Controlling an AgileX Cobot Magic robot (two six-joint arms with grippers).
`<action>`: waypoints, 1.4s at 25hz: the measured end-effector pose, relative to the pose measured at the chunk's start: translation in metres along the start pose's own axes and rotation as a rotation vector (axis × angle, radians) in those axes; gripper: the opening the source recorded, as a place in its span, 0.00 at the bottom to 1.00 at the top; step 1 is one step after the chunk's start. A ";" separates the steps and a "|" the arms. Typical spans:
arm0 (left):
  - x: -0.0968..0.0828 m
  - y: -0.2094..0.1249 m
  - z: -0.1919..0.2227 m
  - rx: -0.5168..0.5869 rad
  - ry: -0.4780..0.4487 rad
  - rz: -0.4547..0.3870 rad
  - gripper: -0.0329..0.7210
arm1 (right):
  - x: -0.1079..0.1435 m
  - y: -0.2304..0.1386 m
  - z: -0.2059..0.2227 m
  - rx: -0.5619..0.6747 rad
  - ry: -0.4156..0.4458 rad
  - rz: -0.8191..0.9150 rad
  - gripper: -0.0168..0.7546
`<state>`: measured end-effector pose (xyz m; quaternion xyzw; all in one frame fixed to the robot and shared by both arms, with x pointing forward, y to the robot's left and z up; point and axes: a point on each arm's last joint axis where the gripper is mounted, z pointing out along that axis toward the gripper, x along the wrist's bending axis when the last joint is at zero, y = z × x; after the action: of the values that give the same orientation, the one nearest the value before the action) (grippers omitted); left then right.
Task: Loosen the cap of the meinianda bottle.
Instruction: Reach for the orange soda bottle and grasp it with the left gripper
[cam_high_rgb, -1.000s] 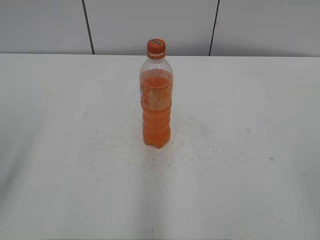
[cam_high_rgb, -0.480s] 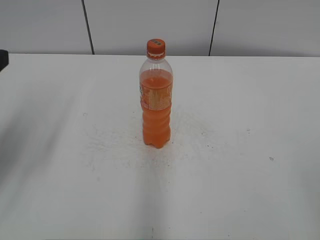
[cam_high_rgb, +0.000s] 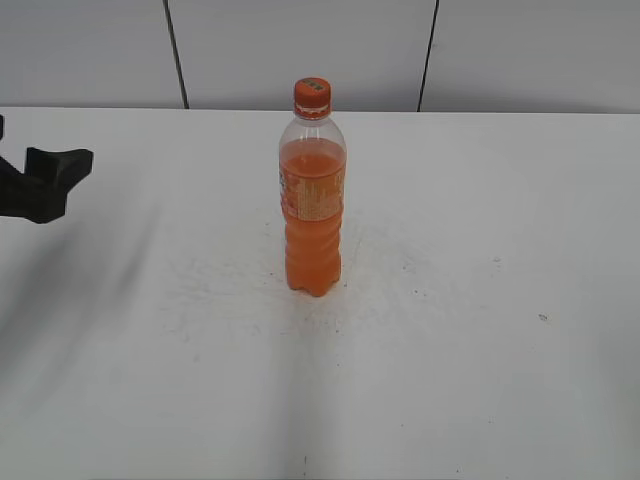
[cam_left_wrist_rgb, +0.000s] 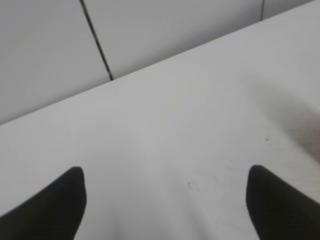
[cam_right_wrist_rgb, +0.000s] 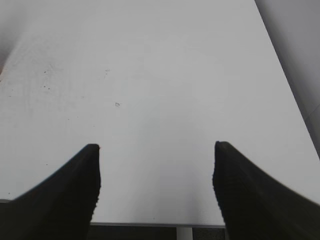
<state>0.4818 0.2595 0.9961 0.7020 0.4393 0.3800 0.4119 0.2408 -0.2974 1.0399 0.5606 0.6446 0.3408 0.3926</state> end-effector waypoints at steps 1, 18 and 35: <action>-0.001 -0.001 0.007 0.014 -0.026 0.017 0.83 | 0.000 0.000 0.000 0.000 0.000 0.000 0.71; -0.046 -0.013 0.083 -0.013 -0.687 0.134 0.83 | 0.000 0.000 0.000 0.000 0.000 0.000 0.71; -0.078 -0.043 0.135 -0.024 -0.966 0.118 0.83 | 0.000 0.000 0.000 0.000 0.000 0.000 0.71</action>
<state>0.5648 0.1660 0.8933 0.8170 0.1529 0.0383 0.5546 0.2408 -0.2974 1.0399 0.5606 0.6446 0.3408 0.3926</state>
